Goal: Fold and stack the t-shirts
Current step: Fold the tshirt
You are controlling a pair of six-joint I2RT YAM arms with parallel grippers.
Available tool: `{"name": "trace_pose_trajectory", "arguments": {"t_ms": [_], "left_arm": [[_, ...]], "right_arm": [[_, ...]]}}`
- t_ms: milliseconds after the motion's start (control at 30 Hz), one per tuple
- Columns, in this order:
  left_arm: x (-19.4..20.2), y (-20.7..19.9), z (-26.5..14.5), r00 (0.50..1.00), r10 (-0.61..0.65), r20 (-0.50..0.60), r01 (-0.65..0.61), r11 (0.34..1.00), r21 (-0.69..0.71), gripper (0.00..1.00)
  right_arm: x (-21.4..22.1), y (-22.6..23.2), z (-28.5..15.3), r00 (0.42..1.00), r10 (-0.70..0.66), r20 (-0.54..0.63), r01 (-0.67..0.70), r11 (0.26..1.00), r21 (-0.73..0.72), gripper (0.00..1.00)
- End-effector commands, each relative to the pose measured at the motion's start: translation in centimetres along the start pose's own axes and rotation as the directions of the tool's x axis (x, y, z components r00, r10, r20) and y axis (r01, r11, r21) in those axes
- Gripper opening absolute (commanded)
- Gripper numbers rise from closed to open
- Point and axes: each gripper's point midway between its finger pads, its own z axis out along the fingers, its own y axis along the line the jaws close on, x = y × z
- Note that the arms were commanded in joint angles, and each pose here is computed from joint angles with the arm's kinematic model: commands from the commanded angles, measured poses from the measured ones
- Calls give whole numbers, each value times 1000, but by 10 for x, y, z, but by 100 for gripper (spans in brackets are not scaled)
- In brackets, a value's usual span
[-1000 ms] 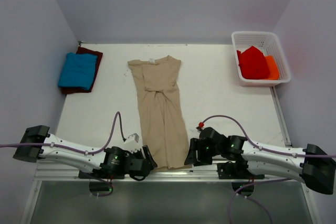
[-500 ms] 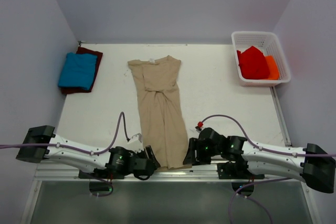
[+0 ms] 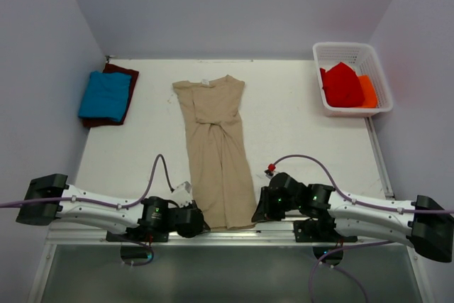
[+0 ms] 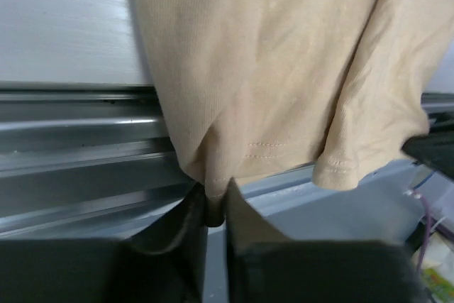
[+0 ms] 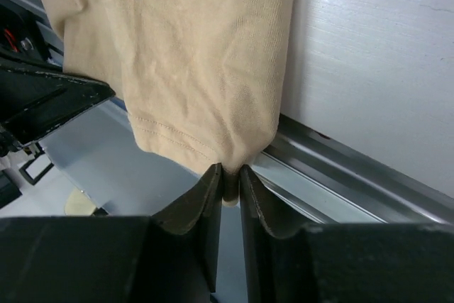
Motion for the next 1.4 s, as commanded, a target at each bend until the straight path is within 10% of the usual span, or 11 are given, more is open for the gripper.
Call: {"name": "trace_pose_trajectory", "arguments": {"t_ms": [0, 167, 367, 467, 1033, 1367], "left_arm": [[-21, 56, 8, 992, 104, 74, -90, 980, -180, 10], [-23, 55, 5, 990, 114, 81, -97, 977, -189, 0], [-25, 55, 4, 989, 120, 89, -101, 976, -194, 0], [-26, 55, 3, 988, 118, 95, -99, 977, -191, 0], [-37, 33, -8, 977, 145, 155, -122, 981, -148, 0], [-56, -19, -37, 923, 274, 271, -251, 961, -115, 0]], "right_arm": [[-7, 7, 0, 999, 4, 33, -4, 1000, -13, 19], [-5, 4, 2, 1000, 3, 26, -3, 1000, -4, 18], [-3, -2, 8, 1000, 9, 9, -9, 1000, 26, 56], [-3, -2, 12, 1000, 5, 2, -5, 1000, 27, 59], [2, -3, 28, 1000, 3, -14, -3, 998, 59, 2], [-12, 14, 10, 997, -53, 47, 51, 998, 46, 0]]}}
